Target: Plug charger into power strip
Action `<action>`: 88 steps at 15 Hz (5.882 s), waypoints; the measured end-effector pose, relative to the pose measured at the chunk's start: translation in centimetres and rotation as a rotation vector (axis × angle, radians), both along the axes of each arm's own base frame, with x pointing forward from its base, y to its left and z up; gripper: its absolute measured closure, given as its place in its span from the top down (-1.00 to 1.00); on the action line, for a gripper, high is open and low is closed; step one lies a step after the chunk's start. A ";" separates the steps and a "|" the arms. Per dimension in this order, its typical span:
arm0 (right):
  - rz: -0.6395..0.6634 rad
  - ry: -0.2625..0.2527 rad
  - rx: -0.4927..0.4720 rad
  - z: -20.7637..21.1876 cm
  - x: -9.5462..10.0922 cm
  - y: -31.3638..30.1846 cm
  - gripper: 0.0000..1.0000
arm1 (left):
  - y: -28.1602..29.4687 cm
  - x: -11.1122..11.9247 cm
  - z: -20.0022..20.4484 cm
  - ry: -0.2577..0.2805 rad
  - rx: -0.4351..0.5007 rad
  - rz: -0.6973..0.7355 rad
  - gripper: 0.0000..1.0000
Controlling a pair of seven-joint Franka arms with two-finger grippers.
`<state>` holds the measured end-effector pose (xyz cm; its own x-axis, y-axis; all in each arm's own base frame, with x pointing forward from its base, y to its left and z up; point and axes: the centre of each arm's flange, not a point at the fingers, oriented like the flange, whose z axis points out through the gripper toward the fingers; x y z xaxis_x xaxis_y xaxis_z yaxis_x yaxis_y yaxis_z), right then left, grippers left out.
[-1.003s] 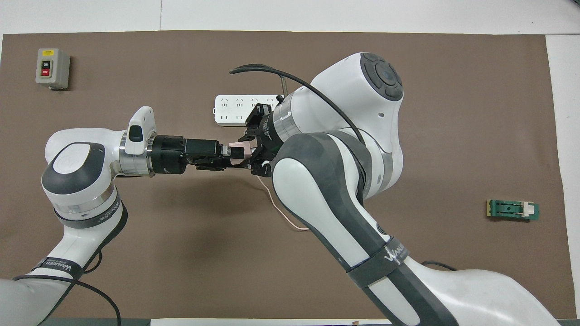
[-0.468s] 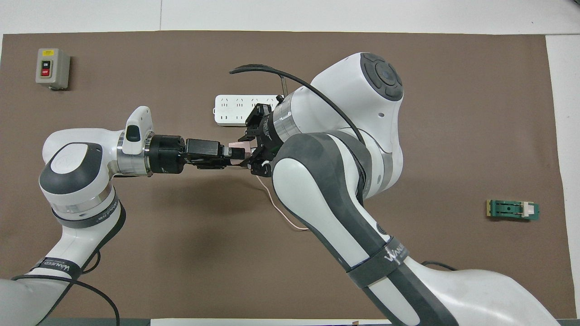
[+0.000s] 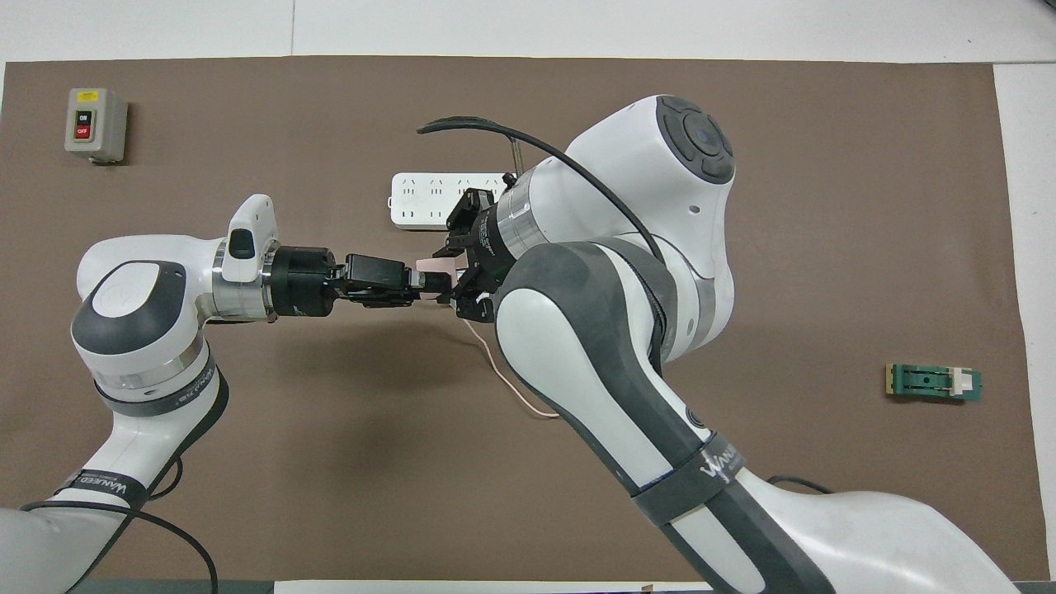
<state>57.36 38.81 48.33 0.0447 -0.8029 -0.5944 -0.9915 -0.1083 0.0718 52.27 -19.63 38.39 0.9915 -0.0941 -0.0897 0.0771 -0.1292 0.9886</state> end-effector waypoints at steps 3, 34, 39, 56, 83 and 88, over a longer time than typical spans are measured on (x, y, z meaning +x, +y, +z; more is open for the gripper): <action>0.000 -0.001 0.000 0.0 0.0 0.1 -0.05 | 0.1 0.0 0.0 -0.004 0.001 0.000 -0.36; 0.108 -0.250 -0.176 7.5 6.8 -23.8 1.00 | 3.2 15.0 2.8 -1.041 1.133 -0.574 -0.36; 0.368 -0.332 -0.266 7.3 6.6 -28.5 1.00 | -3.5 14.3 1.4 -1.140 1.122 -0.730 -0.36; 1.323 -0.632 -0.380 13.2 -1.6 -40.4 1.00 | -7.3 11.2 -3.5 -1.245 1.185 -0.977 -0.36; 1.519 -0.459 -0.366 13.0 -4.9 -40.5 1.00 | -8.9 9.4 -3.8 -1.241 1.189 -1.053 -0.36; 1.519 -0.459 -0.366 13.0 -4.9 -40.5 1.00 | -8.4 9.6 -3.9 -1.257 1.219 -1.081 -0.36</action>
